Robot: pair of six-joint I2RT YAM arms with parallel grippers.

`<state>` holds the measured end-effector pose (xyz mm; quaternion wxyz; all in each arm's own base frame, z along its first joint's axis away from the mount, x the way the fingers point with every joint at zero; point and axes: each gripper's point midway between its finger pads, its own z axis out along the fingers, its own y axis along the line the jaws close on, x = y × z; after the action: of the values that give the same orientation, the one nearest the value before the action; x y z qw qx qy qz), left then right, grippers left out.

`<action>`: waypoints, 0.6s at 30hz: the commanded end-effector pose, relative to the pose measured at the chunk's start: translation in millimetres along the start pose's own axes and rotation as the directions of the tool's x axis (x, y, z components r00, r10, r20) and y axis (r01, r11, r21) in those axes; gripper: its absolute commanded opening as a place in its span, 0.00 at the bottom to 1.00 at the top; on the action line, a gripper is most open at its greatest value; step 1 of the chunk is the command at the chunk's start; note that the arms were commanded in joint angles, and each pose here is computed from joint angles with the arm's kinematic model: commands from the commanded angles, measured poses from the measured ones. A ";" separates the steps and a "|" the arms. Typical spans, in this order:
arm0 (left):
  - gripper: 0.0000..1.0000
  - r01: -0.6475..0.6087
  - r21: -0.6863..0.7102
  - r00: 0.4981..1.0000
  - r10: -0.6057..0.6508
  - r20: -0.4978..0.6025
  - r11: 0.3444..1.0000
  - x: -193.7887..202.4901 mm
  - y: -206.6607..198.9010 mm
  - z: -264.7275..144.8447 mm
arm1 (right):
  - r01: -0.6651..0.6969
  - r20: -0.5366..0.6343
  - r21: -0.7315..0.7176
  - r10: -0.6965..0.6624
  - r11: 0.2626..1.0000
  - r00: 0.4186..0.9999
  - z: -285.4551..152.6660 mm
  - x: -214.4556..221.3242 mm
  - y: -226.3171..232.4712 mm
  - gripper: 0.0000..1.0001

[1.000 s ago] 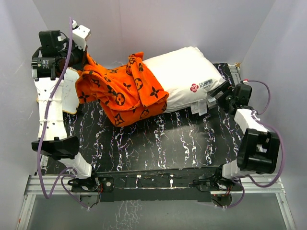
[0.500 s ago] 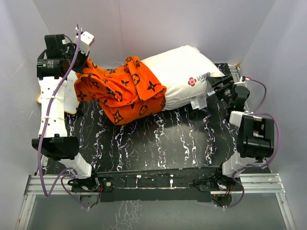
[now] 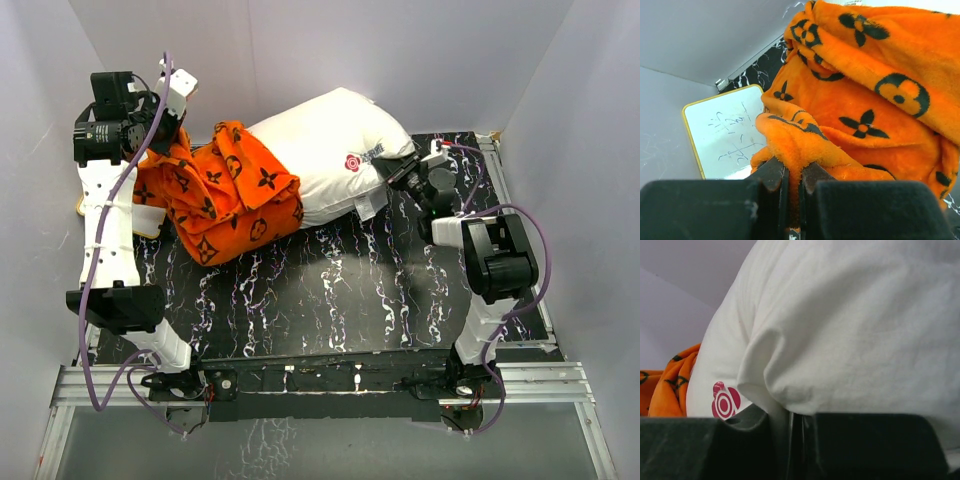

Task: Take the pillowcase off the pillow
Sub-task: Remove the pillow from the pillowcase.

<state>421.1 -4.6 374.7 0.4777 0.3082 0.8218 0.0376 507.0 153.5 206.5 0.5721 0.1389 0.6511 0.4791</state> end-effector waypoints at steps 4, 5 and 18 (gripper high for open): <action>0.00 -0.101 -0.107 0.990 0.111 0.092 0.989 -37.4 19.0 -42.6 | 0.216 0.163 0.114 -0.233 0.970 0.959 0.7 -62.8 35.8 0.08; 0.00 -0.122 -0.136 0.987 0.135 0.088 0.983 -39.5 23.9 -49.6 | 0.255 0.178 0.176 -0.285 0.951 0.942 -4.8 -73.0 32.4 0.08; 0.00 -0.465 -0.581 0.885 0.370 -0.283 0.668 17.7 124.6 -169.2 | -0.001 0.224 0.871 -0.394 0.492 0.891 -200.2 -152.7 -136.7 0.09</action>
<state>381.5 72.2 428.6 0.4703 0.3523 0.7632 0.2690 474.7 9.1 191.8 0.6108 0.2653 0.7303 0.1521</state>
